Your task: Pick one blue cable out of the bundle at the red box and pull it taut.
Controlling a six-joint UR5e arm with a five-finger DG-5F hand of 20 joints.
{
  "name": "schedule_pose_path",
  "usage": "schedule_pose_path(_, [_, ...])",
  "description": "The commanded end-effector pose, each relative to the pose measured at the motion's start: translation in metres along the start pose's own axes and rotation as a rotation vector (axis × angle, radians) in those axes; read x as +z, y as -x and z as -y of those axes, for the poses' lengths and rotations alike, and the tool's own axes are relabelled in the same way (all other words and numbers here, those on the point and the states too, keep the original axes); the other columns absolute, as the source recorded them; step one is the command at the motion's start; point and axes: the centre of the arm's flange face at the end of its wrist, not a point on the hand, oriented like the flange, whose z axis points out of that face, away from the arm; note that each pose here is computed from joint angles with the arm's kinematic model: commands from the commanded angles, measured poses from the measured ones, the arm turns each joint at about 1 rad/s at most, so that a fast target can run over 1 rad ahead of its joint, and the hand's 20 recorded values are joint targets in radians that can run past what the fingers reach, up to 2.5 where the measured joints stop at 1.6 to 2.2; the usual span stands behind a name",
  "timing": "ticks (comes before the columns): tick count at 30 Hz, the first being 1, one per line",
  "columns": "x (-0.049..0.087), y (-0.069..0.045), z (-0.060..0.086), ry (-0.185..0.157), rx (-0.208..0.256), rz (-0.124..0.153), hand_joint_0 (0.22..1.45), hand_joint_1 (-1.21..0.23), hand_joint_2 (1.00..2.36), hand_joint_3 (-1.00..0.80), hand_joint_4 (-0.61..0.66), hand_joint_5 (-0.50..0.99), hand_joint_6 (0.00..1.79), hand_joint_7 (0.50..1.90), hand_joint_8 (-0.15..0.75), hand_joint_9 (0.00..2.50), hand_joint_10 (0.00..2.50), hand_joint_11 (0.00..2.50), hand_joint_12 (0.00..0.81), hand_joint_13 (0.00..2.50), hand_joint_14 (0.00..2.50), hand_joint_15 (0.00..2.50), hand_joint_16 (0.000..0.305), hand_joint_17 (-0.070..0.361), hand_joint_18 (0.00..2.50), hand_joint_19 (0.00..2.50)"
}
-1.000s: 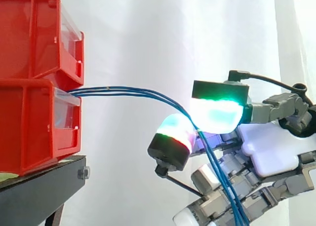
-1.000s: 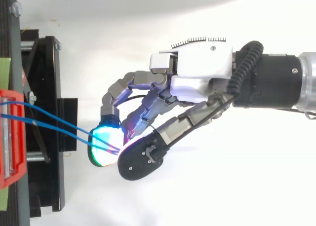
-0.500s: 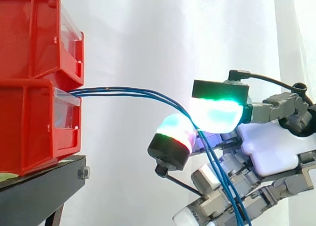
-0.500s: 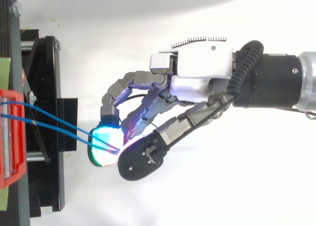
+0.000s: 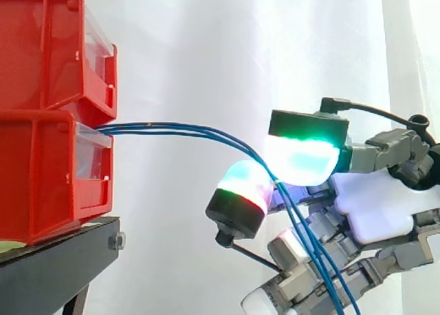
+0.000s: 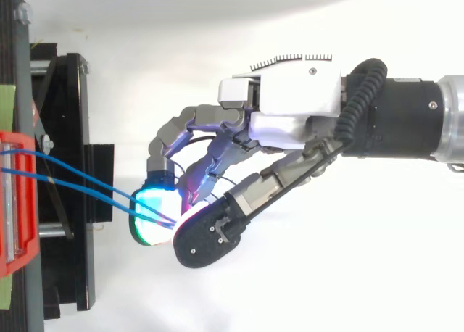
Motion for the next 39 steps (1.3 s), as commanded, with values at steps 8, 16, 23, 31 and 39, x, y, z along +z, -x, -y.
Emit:
schedule_pose_path(8, [0.0019,0.0015,-0.0025,0.022,-0.026,-0.002,0.57,-0.53,1.0,-0.44,0.03,-0.15,0.92,0.87,0.344,0.97,0.01,0.77,0.369,0.71,0.01,0.34,0.053,0.12,0.5,0.34])
schedule_pose_path(16, [0.0038,0.002,-0.0053,0.042,-0.042,-0.002,0.57,-0.53,1.0,-0.46,0.03,-0.15,0.92,0.87,0.342,0.97,0.01,0.77,0.371,0.71,0.01,0.34,0.053,0.12,0.5,0.34])
schedule_pose_path(23, [0.0044,0.0016,-0.0058,0.047,-0.072,-0.004,0.57,-0.53,1.0,-0.49,0.02,-0.14,0.91,0.88,0.345,0.99,0.01,0.77,0.371,0.73,0.01,0.33,0.053,0.12,0.51,0.34])
schedule_pose_path(31, [0.0043,0.0027,-0.006,0.048,-0.075,-0.003,0.56,-0.51,1.0,-0.49,0.02,-0.14,0.9,0.89,0.334,1.0,0.01,0.75,0.369,0.73,0.01,0.33,0.053,0.119,0.52,0.34])
schedule_pose_path(39, [0.0043,0.0038,-0.0064,0.049,-0.078,-0.002,0.56,-0.52,1.0,-0.5,0.03,-0.13,0.89,0.88,0.335,1.0,0.01,0.76,0.371,0.73,0.01,0.34,0.053,0.119,0.52,0.34])
